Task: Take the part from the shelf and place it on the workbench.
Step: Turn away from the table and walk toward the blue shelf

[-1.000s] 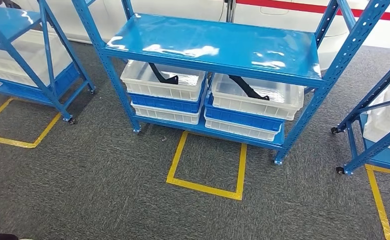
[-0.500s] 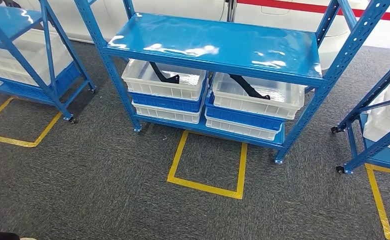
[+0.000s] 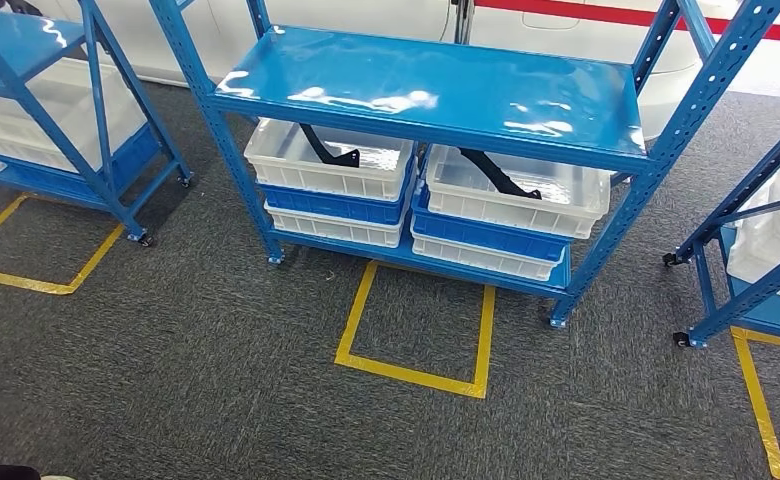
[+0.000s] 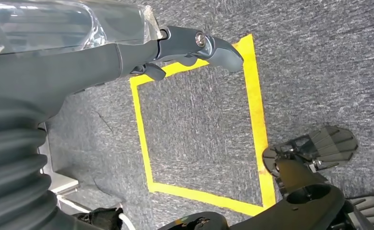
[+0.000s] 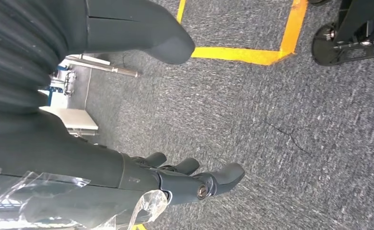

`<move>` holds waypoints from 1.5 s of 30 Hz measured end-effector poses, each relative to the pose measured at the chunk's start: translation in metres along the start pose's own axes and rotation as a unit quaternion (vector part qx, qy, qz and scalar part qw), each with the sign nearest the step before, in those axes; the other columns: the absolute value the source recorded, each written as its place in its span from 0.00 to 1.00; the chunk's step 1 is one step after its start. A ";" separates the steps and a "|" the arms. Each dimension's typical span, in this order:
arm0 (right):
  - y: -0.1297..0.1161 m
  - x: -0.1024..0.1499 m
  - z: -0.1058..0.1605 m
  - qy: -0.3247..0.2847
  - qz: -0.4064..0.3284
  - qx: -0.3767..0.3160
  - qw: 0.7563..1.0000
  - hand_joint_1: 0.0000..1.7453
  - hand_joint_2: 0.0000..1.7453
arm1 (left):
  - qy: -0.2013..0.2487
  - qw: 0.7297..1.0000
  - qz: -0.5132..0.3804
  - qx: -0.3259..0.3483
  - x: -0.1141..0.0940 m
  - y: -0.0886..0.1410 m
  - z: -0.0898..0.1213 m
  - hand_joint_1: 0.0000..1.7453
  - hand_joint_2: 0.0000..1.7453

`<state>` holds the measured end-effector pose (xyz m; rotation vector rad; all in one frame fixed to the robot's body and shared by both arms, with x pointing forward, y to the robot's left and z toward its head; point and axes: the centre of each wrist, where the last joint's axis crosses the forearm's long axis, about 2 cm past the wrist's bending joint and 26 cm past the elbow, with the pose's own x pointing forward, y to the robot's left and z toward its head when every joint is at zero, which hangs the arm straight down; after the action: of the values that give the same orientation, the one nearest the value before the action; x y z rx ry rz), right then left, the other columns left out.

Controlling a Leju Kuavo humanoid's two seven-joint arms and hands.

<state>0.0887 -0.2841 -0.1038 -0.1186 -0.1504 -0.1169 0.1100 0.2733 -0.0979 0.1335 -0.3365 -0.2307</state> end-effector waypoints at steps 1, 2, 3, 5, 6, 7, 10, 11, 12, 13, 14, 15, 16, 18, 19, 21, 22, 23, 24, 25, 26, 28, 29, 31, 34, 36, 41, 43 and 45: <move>0.000 0.000 0.000 -0.001 -0.001 0.000 1.000 0.00 0.00 | 0.000 1.000 0.000 0.000 0.000 0.000 0.000 0.00 1.00; 0.000 0.000 0.000 -0.001 -0.002 0.000 1.000 0.00 0.00 | 0.000 1.000 0.001 0.000 -0.001 0.000 0.000 0.00 1.00; 0.000 0.000 0.000 -0.001 -0.002 0.000 1.000 0.00 0.00 | 0.000 1.000 0.001 0.000 -0.001 0.000 0.000 0.00 1.00; 0.001 0.000 0.000 -0.002 -0.002 0.000 1.000 0.00 0.00 | 0.000 1.000 0.003 0.000 -0.002 0.000 0.000 0.00 1.00; 0.001 0.000 0.000 -0.002 -0.002 0.000 1.000 0.00 0.00 | 0.000 1.000 0.003 0.001 -0.002 0.000 0.000 0.00 1.00; 0.002 0.000 0.000 -0.002 -0.002 0.001 1.000 0.00 0.00 | 0.000 1.000 0.004 0.001 -0.002 0.001 0.000 0.00 1.00; 0.004 0.000 0.001 -0.002 -0.002 0.002 1.000 0.00 0.00 | 0.001 1.000 0.004 0.002 -0.003 0.002 0.000 0.00 1.00; 0.004 0.000 0.001 -0.002 -0.002 0.002 1.000 0.00 0.00 | 0.001 1.000 0.004 0.003 -0.003 0.003 0.000 0.00 1.00; 0.003 0.001 0.001 -0.003 -0.002 0.002 1.000 0.00 0.00 | 0.000 1.000 0.004 0.003 -0.003 0.003 0.000 0.00 1.00; 0.003 0.001 0.001 -0.003 -0.002 0.002 1.000 0.00 0.00 | 0.000 1.000 0.004 0.003 -0.002 0.003 0.000 0.00 1.00; 0.003 0.000 0.000 -0.002 -0.001 0.001 1.000 0.00 0.00 | -0.001 1.000 0.004 0.003 -0.002 0.003 0.000 0.00 1.00; 0.002 -0.001 0.000 -0.001 -0.001 0.001 1.000 0.00 0.00 | -0.002 1.000 0.004 0.003 -0.002 0.003 0.000 0.00 1.00; 0.002 -0.002 0.000 0.000 -0.001 0.000 1.000 0.00 0.00 | -0.002 1.000 0.004 0.003 -0.002 0.003 0.000 0.00 1.00; 0.002 -0.003 0.000 0.001 0.000 0.000 1.000 0.00 0.00 | -0.002 1.000 0.004 0.003 -0.002 0.003 0.000 0.00 1.00; 0.002 -0.004 0.000 0.002 0.000 0.000 1.000 0.00 0.00 | -0.001 1.000 0.004 0.003 -0.002 0.003 0.000 0.00 1.00; 0.002 -0.004 0.000 0.002 -0.001 0.000 1.000 0.00 0.00 | -0.001 1.000 0.004 0.002 -0.002 0.003 0.000 0.00 1.00; 0.002 -0.003 0.000 0.002 -0.001 0.000 1.000 0.00 0.00 | -0.001 1.000 0.004 0.002 -0.003 0.003 0.000 0.00 1.00; 0.002 -0.002 0.000 0.001 -0.001 0.000 1.000 0.00 0.00 | 0.000 1.000 0.004 0.002 -0.003 0.003 0.000 0.00 1.00; 0.002 -0.001 0.000 0.000 -0.001 0.001 1.000 0.00 0.00 | 0.000 1.000 0.004 0.002 -0.004 0.003 0.000 0.00 1.00; 0.003 0.000 0.000 -0.001 -0.001 0.001 1.000 0.00 0.00 | 0.001 1.000 0.003 0.002 -0.004 0.003 0.000 0.00 1.00; 0.002 0.001 0.000 -0.001 -0.001 0.000 1.000 0.00 0.00 | 0.000 1.000 0.003 0.002 -0.004 0.003 0.000 0.00 1.00; 0.002 0.001 0.000 -0.002 -0.001 0.000 1.000 0.00 0.00 | -0.001 1.000 0.003 0.002 -0.002 0.003 0.000 0.00 1.00; 0.003 0.002 0.000 -0.003 -0.001 0.000 1.000 0.00 0.00 | -0.001 1.000 0.003 0.002 -0.002 0.003 0.000 0.00 1.00; 0.003 0.004 0.001 -0.004 0.000 0.001 1.000 0.00 0.25 | 0.000 1.000 0.002 0.002 -0.004 0.003 0.000 0.00 1.00; 0.004 0.003 0.001 -0.003 0.006 0.003 1.000 0.00 1.00 | 0.005 1.000 -0.001 0.001 -0.009 0.002 0.000 0.00 1.00; 0.004 0.001 0.001 0.000 0.009 0.004 1.000 0.00 0.50 | 0.004 1.000 -0.003 0.000 -0.008 0.002 0.000 0.00 1.00; 0.004 0.001 0.001 0.008 0.010 0.001 1.000 0.00 1.00 | -0.001 1.000 -0.005 -0.003 -0.003 0.002 0.000 0.00 1.00; 0.003 0.000 0.000 0.010 0.011 0.001 1.000 0.00 1.00 | 0.001 1.000 -0.005 -0.005 -0.004 0.002 0.000 0.00 1.00; 0.003 0.000 0.000 0.010 0.012 0.002 1.000 0.00 1.00 | 0.001 1.000 -0.005 -0.005 -0.004 0.002 0.000 0.00 1.00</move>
<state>0.0886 -0.2807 -0.1038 -0.1147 -0.1286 -0.0939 0.1065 0.2764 -0.0989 0.1252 -0.3322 -0.2419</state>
